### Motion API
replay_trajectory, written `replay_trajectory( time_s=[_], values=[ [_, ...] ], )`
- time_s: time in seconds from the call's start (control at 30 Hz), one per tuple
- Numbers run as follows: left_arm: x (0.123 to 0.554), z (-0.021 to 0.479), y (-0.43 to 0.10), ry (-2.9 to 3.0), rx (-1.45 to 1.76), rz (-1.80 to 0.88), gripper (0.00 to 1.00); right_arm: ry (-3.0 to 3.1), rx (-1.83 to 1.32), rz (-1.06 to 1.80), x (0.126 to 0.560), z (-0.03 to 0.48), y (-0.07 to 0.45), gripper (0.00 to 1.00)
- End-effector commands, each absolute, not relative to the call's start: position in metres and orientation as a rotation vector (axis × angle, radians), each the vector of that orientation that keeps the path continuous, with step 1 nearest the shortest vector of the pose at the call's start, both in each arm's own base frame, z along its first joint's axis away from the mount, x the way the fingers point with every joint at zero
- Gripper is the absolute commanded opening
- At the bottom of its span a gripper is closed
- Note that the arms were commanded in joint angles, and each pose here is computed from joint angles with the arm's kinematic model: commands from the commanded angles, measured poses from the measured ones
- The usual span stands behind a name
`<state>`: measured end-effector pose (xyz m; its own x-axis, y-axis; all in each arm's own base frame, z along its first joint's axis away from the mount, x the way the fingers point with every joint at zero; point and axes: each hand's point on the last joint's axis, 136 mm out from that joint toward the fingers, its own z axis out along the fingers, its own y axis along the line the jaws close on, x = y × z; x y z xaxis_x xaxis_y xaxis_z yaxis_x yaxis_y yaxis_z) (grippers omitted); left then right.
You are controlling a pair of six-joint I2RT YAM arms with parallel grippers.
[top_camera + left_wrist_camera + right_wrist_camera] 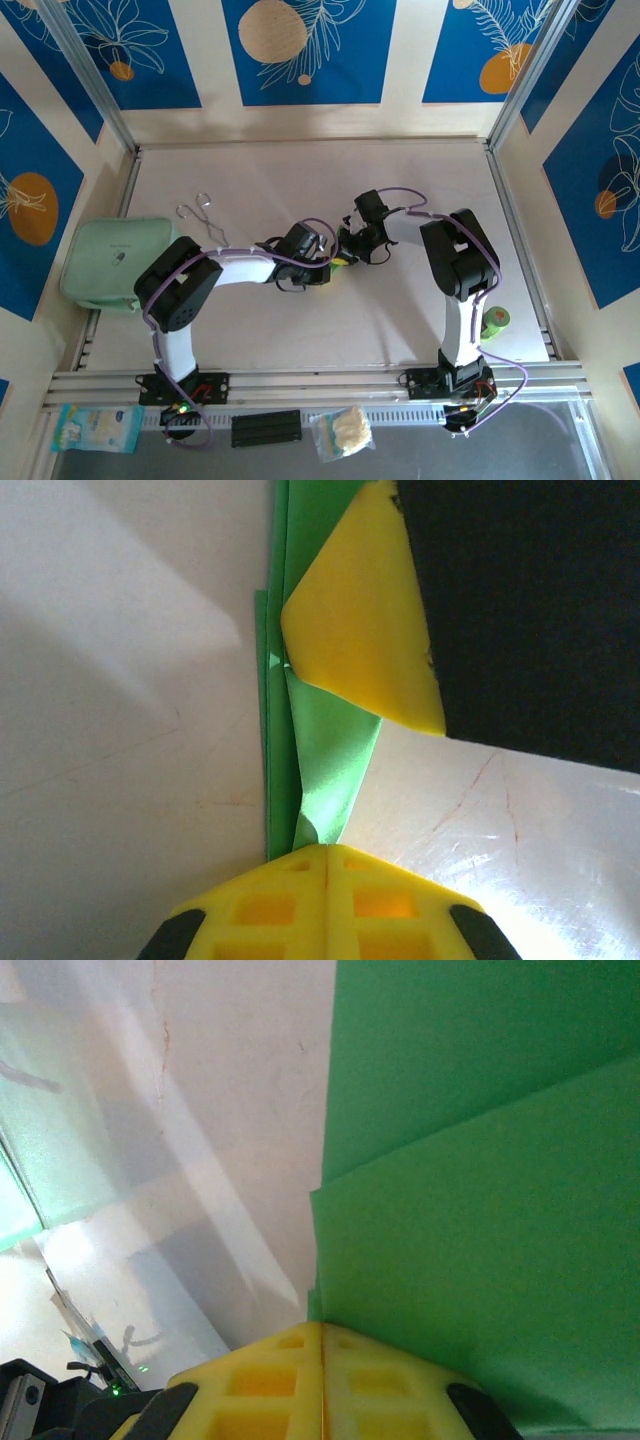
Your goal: Fold a paper plane with a square sheet of paper (pick it up from the middle)
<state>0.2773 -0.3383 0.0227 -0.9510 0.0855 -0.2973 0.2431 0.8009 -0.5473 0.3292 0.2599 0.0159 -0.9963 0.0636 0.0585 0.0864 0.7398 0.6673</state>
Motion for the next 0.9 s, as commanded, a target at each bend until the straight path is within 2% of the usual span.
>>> replay_trajectory(
  time_s=[0.0, 0.6, 0.7, 0.87],
  values=[
    [0.261, 0.013, -0.327, 2.809, 0.241, -0.869, 0.0, -2.932, -0.161, -0.944, 0.319, -0.021, 0.241, 0.07],
    [0.225, 0.007, -0.303, 2.908, 0.323, -0.84, 0.0, -2.945, -0.18, -0.783, 0.315, -0.033, 0.232, 0.06],
    [0.233, 0.022, -0.3, 2.871, 0.342, -0.796, 0.0, -2.943, -0.172, -0.801, 0.315, -0.031, 0.235, 0.06],
    [0.26, 0.062, -0.321, 2.71, 0.326, -0.883, 0.01, -2.935, -0.157, -0.844, 0.316, -0.024, 0.242, 0.06]
  ],
)
